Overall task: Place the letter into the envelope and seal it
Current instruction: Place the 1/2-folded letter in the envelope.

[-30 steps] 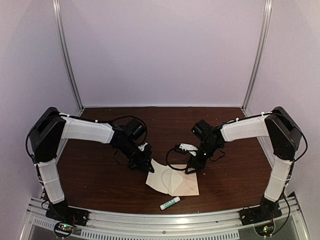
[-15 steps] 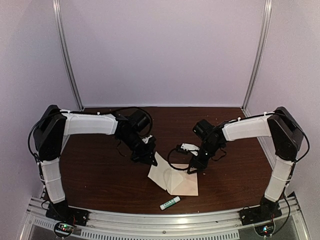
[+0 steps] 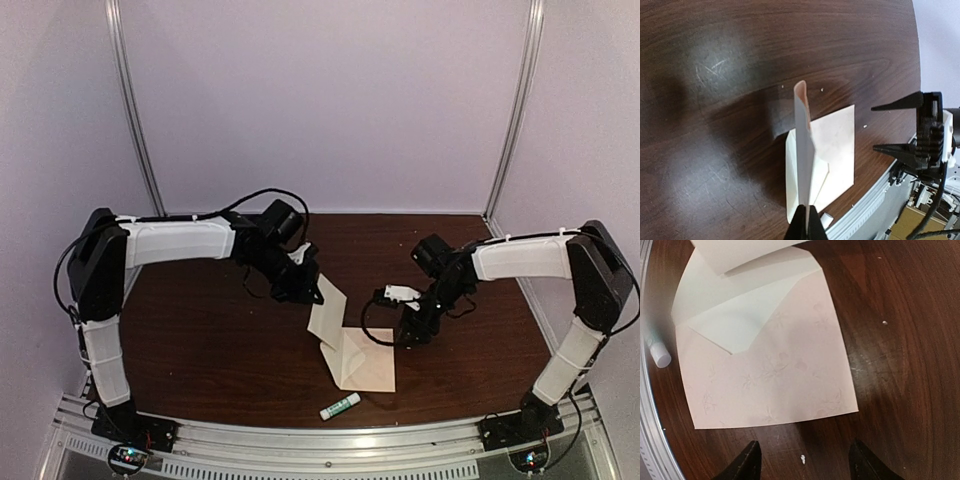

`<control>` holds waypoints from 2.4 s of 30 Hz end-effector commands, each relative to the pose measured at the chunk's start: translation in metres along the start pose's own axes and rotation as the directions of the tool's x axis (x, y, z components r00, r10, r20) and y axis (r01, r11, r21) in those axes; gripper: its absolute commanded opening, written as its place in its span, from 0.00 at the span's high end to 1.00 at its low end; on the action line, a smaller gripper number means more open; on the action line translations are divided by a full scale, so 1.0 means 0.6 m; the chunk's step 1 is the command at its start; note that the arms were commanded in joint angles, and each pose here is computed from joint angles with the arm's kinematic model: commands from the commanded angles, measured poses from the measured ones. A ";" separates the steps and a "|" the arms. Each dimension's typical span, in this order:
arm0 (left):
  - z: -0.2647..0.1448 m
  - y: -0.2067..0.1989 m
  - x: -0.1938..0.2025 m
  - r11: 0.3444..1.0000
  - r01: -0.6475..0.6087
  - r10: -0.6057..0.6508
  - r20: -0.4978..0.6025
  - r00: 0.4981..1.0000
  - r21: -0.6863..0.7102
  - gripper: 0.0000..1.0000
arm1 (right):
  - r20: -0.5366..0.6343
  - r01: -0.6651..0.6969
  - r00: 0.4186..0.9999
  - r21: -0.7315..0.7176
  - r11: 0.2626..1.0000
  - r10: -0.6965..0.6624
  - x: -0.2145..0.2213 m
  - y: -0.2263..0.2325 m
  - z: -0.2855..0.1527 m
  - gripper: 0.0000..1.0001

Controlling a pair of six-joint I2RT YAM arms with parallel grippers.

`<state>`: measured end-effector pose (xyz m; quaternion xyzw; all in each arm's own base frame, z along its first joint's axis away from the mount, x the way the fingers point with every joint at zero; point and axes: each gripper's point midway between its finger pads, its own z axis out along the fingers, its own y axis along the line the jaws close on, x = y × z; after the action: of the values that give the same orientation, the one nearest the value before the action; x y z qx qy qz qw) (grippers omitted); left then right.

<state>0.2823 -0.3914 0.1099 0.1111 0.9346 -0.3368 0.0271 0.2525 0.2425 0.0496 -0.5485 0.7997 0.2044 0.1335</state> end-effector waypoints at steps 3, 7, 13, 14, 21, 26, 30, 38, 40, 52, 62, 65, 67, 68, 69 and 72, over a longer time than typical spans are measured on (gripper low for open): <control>0.015 -0.001 -0.008 1.000 0.023 -0.023 0.202 0.979 0.000 1.00 | 0.035 0.304 0.952 0.032 0.952 -0.305 -0.012 0.028 -0.015 0.37; 0.018 0.017 0.001 1.000 0.027 -0.026 0.230 0.973 0.000 1.00 | 0.003 0.407 0.913 0.034 0.913 -0.407 -0.025 0.049 0.003 0.36; 0.018 0.030 0.001 1.000 0.015 -0.011 0.241 0.970 -0.015 1.00 | -0.029 0.476 0.879 0.040 0.878 -0.475 -0.035 0.065 0.051 0.35; 0.017 0.031 -0.002 1.000 0.012 -0.008 0.245 0.969 -0.014 1.00 | -0.034 0.471 0.882 0.043 0.881 -0.470 -0.036 0.063 0.057 0.35; 0.012 0.033 -0.015 0.999 -0.049 0.054 0.257 0.965 -0.024 1.00 | -0.096 0.397 0.916 0.073 0.915 -0.390 -0.009 0.048 0.089 0.37; 0.022 0.030 -0.012 0.994 -0.104 0.106 0.227 0.968 -0.022 1.00 | -0.151 0.222 0.968 0.134 0.966 -0.202 -0.003 0.021 0.111 0.39; 0.025 0.029 -0.004 0.986 -0.158 0.164 0.159 0.973 -0.052 1.00 | -0.183 0.197 0.967 0.100 0.975 -0.177 0.010 0.027 0.122 0.40; 0.036 0.057 0.033 0.987 -0.136 0.140 0.044 0.989 -0.091 1.00 | -0.167 0.182 0.972 0.107 0.977 -0.163 0.007 0.030 0.115 0.39; 0.038 0.063 0.041 0.987 -0.130 0.133 0.025 0.991 -0.099 1.00 | -0.176 0.180 0.971 0.099 0.979 -0.161 0.013 0.031 0.117 0.39; 0.047 0.064 0.012 0.971 -0.217 0.226 0.097 0.969 -0.103 1.00 | -0.170 0.171 0.973 0.077 0.982 -0.156 0.015 0.037 0.125 0.39; 0.039 0.087 -0.006 0.949 -0.265 0.286 0.108 0.952 -0.173 1.00 | -0.181 0.168 0.971 0.073 0.983 -0.153 0.022 0.037 0.127 0.38; 0.040 0.091 0.000 0.945 -0.277 0.297 0.101 0.950 -0.171 1.00 | -0.181 0.162 0.972 0.065 0.985 -0.148 0.021 0.038 0.129 0.38; 0.039 0.088 0.002 0.945 -0.286 0.304 0.109 0.946 -0.156 1.00 | -0.180 0.158 0.973 0.061 0.986 -0.145 0.020 0.039 0.130 0.38; 0.040 0.086 0.004 0.947 -0.286 0.303 0.110 0.947 -0.145 1.00 | -0.179 0.157 0.973 0.063 0.986 -0.144 0.019 0.038 0.130 0.38; 0.042 0.083 0.004 0.949 -0.286 0.301 0.109 0.947 -0.132 1.00 | -0.182 0.155 0.973 0.064 0.986 -0.142 0.020 0.038 0.131 0.38; 0.048 0.079 0.009 0.964 -0.247 0.257 0.103 0.961 -0.099 1.00 | -0.189 0.150 0.973 0.066 0.987 -0.135 0.022 0.036 0.133 0.38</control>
<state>0.2853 -0.3653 0.0539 0.2142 0.9311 -0.2666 0.1268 0.2427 0.3026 0.0180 -0.6228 0.7507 0.1419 0.1683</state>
